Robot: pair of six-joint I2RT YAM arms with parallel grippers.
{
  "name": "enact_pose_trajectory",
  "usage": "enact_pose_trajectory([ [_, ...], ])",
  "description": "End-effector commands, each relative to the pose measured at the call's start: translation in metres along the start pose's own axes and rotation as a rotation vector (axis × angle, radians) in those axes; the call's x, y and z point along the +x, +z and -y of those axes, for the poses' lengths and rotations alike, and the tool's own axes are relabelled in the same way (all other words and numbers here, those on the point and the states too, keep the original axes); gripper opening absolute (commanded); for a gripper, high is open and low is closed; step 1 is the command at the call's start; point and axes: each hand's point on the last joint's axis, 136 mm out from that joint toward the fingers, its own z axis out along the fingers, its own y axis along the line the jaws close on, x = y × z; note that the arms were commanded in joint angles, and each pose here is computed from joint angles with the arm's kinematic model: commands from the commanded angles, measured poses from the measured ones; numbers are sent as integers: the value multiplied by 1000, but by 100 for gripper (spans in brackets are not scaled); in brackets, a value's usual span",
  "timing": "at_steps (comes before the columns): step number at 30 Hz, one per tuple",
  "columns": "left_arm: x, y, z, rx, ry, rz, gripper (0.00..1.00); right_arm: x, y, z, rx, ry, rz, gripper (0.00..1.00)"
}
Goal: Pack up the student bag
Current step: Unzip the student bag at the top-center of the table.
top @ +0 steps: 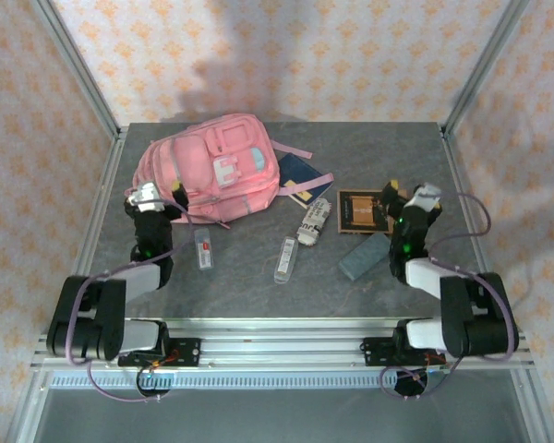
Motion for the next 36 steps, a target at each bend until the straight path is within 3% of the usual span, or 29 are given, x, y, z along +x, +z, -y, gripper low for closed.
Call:
enact_pose_trajectory([
  [1,-9,2,-2,-15,-125,-82,100,-17,3,-11,-11,205,-83,100],
  [3,-7,0,-4,-58,-340,-153,100,-13,8,-16,21,427,-196,100],
  [4,-8,0,1,-35,-408,-175,100,-7,10,-43,-124,441,-284,91],
  [5,-11,-2,15,46,-413,-198,98,-4,9,-75,-279,433,-360,74],
  [8,-2,-7,30,102,-506,-298,72,28,3,-140,-473,456,-613,53],
  [10,17,-14,40,134,-540,-405,56,51,-11,-174,-526,416,-702,53],
  [15,71,-43,43,109,-578,-599,64,110,-56,-255,-665,385,-898,57],
  [21,93,-74,38,88,-606,-622,66,188,-85,-315,-726,384,-1102,59],
  [30,102,-96,32,100,-652,-626,67,235,-67,-353,-691,432,-1183,60],
  [33,103,-97,35,115,-650,-634,67,242,-56,-360,-672,447,-1170,49],
  [36,103,-96,40,139,-643,-649,67,240,-48,-365,-663,452,-1158,19],
])
